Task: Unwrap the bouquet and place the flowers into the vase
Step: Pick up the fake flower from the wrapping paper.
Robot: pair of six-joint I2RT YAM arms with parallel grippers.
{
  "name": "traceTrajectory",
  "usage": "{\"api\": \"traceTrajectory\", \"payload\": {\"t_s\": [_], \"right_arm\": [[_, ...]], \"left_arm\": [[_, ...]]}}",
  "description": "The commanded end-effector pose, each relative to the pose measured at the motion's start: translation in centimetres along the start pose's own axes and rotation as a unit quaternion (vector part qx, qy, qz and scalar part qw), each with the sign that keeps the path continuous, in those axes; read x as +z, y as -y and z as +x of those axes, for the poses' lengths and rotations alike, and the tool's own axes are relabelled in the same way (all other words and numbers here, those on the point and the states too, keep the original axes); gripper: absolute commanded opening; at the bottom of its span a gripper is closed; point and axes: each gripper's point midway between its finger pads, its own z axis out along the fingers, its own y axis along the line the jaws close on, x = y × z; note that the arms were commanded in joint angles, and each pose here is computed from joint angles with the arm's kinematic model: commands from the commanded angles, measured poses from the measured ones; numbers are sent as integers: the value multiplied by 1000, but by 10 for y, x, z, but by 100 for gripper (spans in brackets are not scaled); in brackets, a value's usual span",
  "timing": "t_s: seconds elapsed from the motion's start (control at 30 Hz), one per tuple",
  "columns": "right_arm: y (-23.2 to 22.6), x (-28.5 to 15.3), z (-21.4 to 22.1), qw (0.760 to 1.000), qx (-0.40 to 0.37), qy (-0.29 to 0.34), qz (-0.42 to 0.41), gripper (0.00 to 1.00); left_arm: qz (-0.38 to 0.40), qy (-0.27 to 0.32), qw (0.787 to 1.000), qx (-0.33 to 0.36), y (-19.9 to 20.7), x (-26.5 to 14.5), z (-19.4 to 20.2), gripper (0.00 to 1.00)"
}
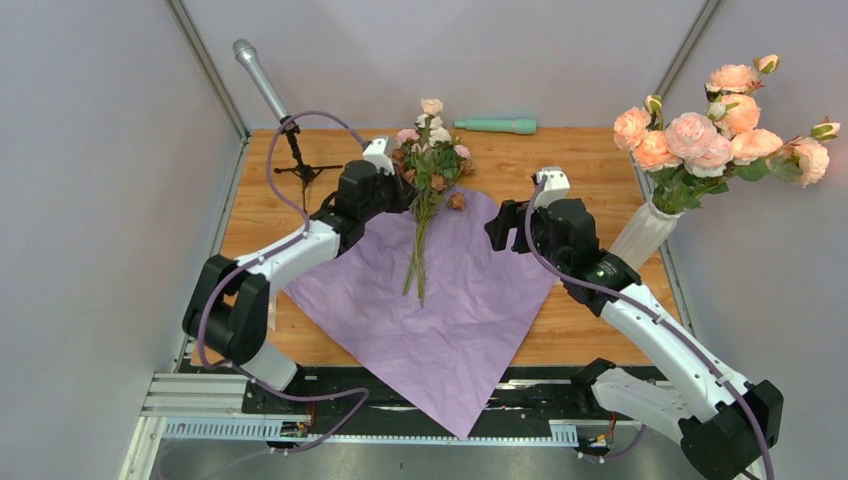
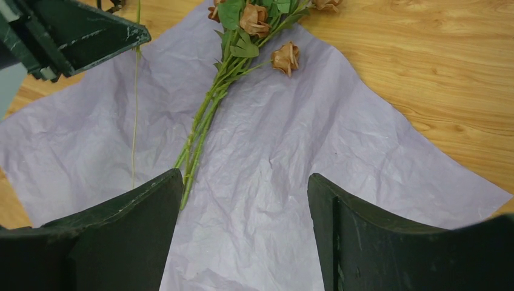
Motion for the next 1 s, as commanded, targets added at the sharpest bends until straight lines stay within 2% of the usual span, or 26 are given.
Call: {"api": "traceTrajectory", "payload": {"t_s": [0.0,0.27,0.53,0.8,0.97], "right_arm": [[-24,-12,-32,997,41,41,-50,76],[-83,-30,-62,975,88,56,-198,77],[-129,-56,-91,935,103,81,-328,77],[-149,-53,-89,914,119,54,-385,71],[-155,-50,-89,906,125,48,-401,65]], "left_arm": [[78,64,995,-22,41,-40,-26,0],[190,96,977,-22,106,-110,-24,0],[282,106,953,-42,141,-158,-9,0],[350,95,932,-28,161,-179,-3,0],[362,89,928,-25,167,-182,-2,0]]}}
